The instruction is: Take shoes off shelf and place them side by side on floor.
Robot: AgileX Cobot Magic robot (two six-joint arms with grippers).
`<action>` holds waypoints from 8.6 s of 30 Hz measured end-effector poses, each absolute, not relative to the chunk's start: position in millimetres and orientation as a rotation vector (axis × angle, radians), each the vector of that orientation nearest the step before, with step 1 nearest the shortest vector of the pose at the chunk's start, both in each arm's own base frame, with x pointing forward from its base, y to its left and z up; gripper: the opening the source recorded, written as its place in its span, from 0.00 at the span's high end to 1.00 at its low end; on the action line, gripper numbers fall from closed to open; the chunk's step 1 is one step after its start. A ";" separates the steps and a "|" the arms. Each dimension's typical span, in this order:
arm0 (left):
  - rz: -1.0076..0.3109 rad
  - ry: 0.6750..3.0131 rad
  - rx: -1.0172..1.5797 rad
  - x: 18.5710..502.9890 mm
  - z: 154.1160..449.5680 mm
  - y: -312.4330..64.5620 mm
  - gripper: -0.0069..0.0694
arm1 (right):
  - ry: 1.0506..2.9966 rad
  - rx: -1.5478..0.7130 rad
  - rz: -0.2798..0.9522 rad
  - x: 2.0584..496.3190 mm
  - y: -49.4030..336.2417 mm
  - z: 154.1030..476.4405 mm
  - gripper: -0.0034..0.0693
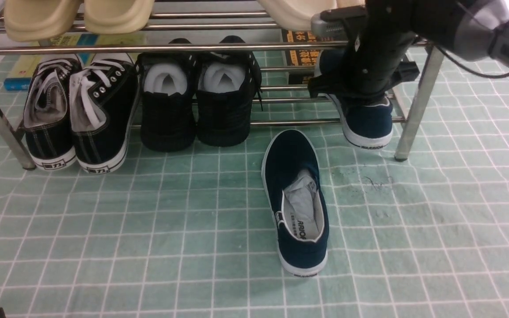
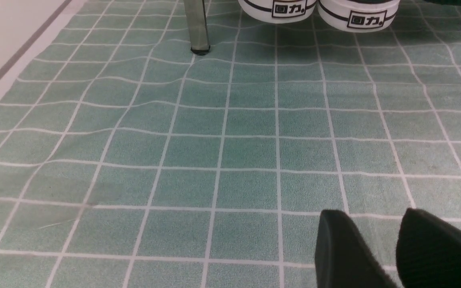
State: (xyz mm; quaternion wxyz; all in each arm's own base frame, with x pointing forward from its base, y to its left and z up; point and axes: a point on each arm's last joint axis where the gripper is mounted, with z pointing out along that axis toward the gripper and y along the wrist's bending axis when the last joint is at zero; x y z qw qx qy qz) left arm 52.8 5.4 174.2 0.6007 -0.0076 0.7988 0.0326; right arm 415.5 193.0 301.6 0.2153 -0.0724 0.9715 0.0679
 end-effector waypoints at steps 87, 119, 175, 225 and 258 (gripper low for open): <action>0.076 1.850 -0.018 52.8 174.2 5.4 0.59 | 2.933 -0.418 0.246 325.1 205.5 242.9 0.42; 0.076 1.850 -0.018 52.8 174.2 5.4 0.59 | 3.039 -0.464 0.130 327.1 206.0 232.1 0.69; 0.076 1.850 -0.018 52.8 174.2 5.4 0.59 | 1.930 -0.312 0.534 102.8 64.0 241.2 0.96; 0.076 1.850 -0.018 52.8 174.2 5.4 0.59 | 1.877 0.007 0.051 52.0 2.2 174.2 0.90; 0.076 1.850 -0.018 52.8 174.2 5.4 0.59 | 1.877 0.026 0.041 52.0 1.3 174.2 0.85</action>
